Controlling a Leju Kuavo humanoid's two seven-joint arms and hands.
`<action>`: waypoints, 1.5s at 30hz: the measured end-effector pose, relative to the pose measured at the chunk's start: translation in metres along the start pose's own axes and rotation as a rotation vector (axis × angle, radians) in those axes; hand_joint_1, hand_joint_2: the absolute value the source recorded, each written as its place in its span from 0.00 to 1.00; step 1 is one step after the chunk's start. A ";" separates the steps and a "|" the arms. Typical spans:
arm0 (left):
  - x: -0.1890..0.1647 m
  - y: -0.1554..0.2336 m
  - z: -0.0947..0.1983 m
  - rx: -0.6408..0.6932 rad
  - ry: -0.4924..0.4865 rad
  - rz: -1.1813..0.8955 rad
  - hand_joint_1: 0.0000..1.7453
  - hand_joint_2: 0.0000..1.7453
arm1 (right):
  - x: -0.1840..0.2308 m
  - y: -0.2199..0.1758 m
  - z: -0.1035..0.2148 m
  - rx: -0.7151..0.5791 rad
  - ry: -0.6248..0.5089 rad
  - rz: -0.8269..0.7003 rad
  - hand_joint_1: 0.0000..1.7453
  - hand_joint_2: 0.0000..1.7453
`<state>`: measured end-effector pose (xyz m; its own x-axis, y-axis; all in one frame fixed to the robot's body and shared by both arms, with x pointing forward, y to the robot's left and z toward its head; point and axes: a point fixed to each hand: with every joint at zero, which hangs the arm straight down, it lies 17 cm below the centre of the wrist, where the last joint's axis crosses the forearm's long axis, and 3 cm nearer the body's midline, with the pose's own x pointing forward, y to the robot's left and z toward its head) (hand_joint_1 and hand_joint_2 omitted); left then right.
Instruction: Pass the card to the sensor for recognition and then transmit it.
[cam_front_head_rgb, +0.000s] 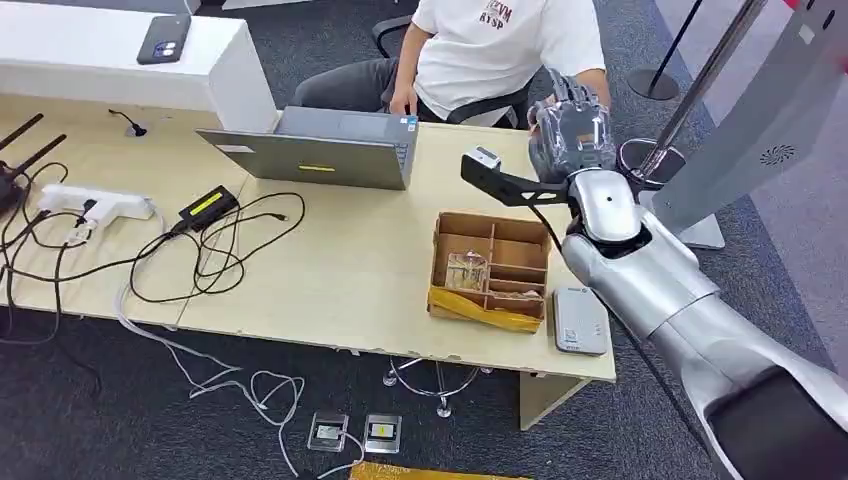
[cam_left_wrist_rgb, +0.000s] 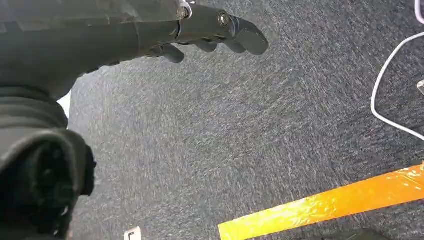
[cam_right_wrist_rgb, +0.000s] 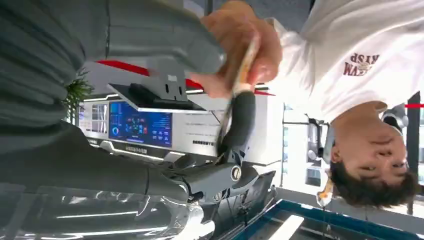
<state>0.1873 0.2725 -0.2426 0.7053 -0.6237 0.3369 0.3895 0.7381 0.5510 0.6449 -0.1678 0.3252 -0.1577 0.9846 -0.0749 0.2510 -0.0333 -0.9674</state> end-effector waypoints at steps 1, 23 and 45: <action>0.000 0.000 0.000 -0.001 -0.001 -0.001 0.00 0.00 | -0.003 0.002 0.000 0.001 0.011 0.003 0.00 1.00; -0.018 -0.008 0.008 0.002 0.021 0.027 0.00 0.00 | -0.001 -0.004 0.068 -0.254 -0.069 -0.439 0.00 1.00; -0.025 -0.010 0.010 0.004 0.044 0.051 0.00 0.00 | 0.032 0.099 0.197 0.023 -0.150 -0.439 0.00 1.00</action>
<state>0.1597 0.2788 -0.2489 0.7500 -0.5728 0.3306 0.3495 0.7677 0.5372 0.4769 -0.1731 0.1794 -0.3816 0.8706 0.3107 0.1086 0.3760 -0.9202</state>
